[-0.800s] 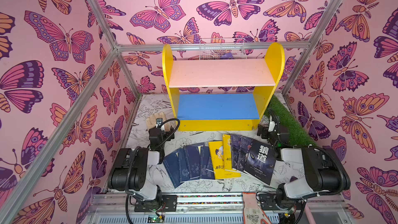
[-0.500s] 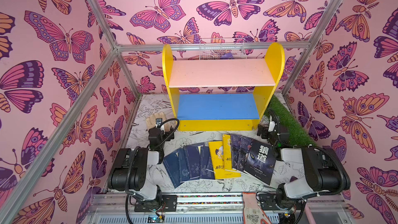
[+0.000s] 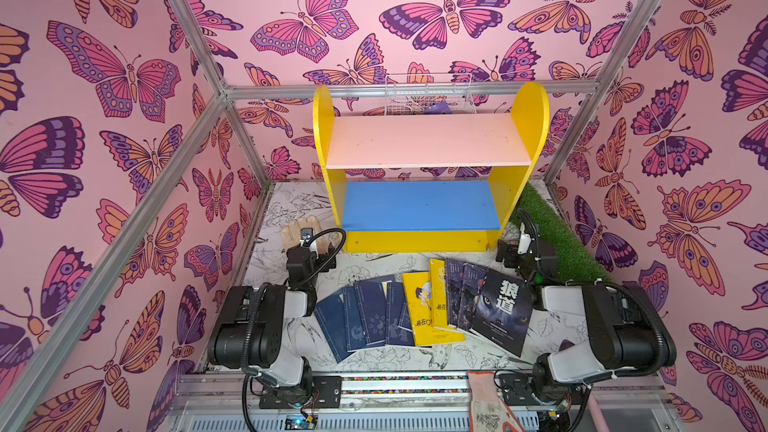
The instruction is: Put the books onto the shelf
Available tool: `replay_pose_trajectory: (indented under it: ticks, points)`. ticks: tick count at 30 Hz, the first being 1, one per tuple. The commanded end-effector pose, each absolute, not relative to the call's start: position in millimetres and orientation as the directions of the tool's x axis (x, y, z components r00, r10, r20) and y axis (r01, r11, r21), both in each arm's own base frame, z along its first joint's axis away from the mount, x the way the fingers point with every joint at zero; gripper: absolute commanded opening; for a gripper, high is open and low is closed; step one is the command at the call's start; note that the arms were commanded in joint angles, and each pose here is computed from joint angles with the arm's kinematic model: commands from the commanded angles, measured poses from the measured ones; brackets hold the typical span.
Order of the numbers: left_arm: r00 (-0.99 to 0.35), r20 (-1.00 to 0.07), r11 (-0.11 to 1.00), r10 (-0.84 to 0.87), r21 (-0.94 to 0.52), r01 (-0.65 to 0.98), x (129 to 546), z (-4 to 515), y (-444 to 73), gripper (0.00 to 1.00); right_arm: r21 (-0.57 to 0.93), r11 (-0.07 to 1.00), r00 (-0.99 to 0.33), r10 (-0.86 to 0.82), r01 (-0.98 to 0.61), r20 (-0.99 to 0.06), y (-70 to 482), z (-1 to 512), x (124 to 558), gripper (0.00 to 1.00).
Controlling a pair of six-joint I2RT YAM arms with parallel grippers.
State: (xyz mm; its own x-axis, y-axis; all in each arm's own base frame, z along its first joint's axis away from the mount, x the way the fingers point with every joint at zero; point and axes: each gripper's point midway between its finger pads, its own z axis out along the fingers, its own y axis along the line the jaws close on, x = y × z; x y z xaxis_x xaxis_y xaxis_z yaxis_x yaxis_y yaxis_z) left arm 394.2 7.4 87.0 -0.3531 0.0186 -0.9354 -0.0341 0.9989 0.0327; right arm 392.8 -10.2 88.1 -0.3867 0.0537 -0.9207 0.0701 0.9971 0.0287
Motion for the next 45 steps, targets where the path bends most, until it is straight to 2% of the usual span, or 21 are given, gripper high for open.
replay_pose_trajectory:
  ticks: [1,33,36,42,44,45]
  points:
    - [-0.346,-0.938,0.999,0.022,0.031,-0.02,394.0,88.7,6.0,0.99,0.035,0.998,-0.371,0.055,0.06,-0.927,-9.2,93.3,395.5,0.99]
    - [-0.34,-0.94,0.999,0.036,0.028,0.027,393.1,89.2,-1.6,0.99,0.036,0.997,-0.37,0.056,0.061,-0.927,-10.0,93.3,395.3,0.99]
    - [-0.348,-0.937,0.999,0.013,0.024,-0.027,393.9,88.2,7.6,0.99,0.041,0.998,-0.374,0.059,0.056,-0.925,-8.9,92.8,395.5,0.99]
    - [-0.349,-0.937,1.0,0.013,0.021,-0.02,395.5,89.5,6.7,0.99,0.096,0.995,-0.362,0.1,0.03,-0.927,-12.7,93.9,395.4,0.99]
    - [-0.378,-0.925,0.999,0.041,0.029,0.038,401.1,100.2,-1.8,0.99,0.083,0.996,-0.373,0.074,-0.008,-0.925,-5.3,95.3,396.3,0.99]
    - [-0.447,-0.894,0.999,0.043,0.025,0.047,404.1,105.5,-4.0,0.99,0.08,0.996,-0.361,0.063,-0.032,-0.931,-0.3,102.2,398.4,0.99]
